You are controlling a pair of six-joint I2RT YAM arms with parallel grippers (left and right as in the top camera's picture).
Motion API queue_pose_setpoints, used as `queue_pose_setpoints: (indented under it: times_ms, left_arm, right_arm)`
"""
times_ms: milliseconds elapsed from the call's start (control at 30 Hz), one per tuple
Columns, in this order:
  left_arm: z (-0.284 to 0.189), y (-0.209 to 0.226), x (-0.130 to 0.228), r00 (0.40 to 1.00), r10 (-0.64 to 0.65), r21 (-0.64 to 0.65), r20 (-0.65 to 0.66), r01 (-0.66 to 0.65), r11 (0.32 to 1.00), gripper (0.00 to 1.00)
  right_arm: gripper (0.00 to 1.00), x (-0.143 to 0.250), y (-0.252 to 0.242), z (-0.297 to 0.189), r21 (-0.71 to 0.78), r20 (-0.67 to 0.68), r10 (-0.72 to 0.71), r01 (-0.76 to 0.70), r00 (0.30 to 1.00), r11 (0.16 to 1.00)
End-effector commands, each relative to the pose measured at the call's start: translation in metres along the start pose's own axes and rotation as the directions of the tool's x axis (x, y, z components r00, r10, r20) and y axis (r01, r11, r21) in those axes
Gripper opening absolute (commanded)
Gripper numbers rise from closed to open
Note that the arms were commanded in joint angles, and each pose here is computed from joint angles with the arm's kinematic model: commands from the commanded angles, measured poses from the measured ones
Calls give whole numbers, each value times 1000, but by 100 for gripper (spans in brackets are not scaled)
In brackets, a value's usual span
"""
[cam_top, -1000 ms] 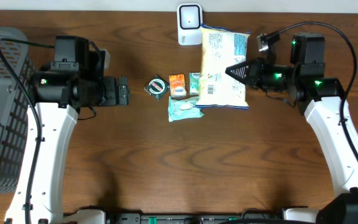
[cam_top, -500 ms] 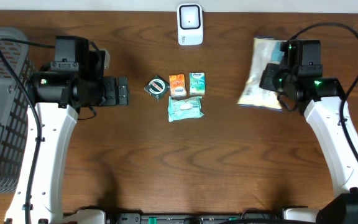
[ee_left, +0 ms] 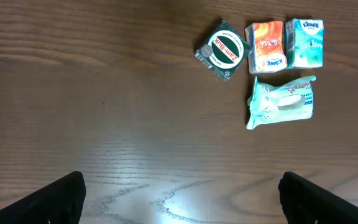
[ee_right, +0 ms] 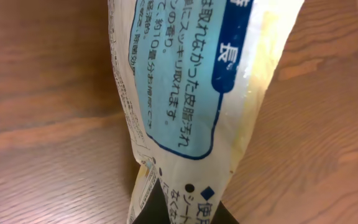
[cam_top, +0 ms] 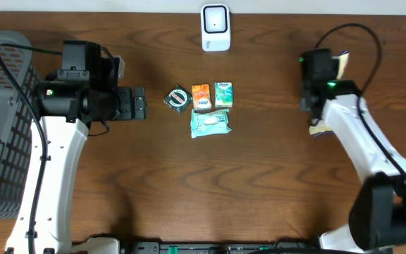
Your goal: Scan the item barcode
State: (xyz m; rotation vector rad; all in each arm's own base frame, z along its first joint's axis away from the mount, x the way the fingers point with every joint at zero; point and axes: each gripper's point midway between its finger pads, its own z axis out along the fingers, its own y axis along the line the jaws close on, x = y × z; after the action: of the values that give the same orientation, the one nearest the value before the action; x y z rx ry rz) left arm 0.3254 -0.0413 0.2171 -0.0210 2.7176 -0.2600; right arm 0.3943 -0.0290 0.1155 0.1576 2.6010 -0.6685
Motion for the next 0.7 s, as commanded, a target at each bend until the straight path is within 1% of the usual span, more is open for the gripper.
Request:
queue_pose_setpoints:
  times_ms: [0,100,167,333,367,467,500,533,600,667]
  left_arm:
    - [2,1,3,1000,2,-10,-12,-2,1000,98]
    - [2,1,3,1000,2,-10,-12,-2,1000,98]
    - [2,1,3,1000,2,-10,-12,-2,1000,98]
    - [2,1,3,1000,2,-9,-12,-2,1000,98]
    - [2,1,3,1000,2,-9,-12,-2,1000,97]
    - [2,1,3,1000,2,-9,-12,-2,1000,98]
    - [2,1,3,1000,2,-10,-12,-2,1000,98]
    - [2,1,3,1000,2,-9,-12,-2,1000,98]
    - [2,1,3,1000,2,-9,-12,-2,1000,98]
    - [2,1,3,1000,2,-9,-12,-2,1000,98]
  right_arm:
    - [1,-4,4,0,90,19,-60,59,998,994]
    - [1,3,30,4,74,7,-124,124,992,990]
    - [7,7,49,4,62,8,-168,167,986,984]
    - [11,18,89,1,36,20,-262,261,965,965]
    - [13,20,94,0,33,21,-273,273,962,962]
    - [25,26,114,-8,-8,36,-290,291,956,957]
    - [31,27,121,-12,-33,42,-298,299,954,954]
    - [40,28,130,-17,-65,52,-305,308,951,949]
    - [52,29,147,-28,-129,71,-314,321,947,938]
    - [62,26,166,-43,-197,98,-316,329,944,923]
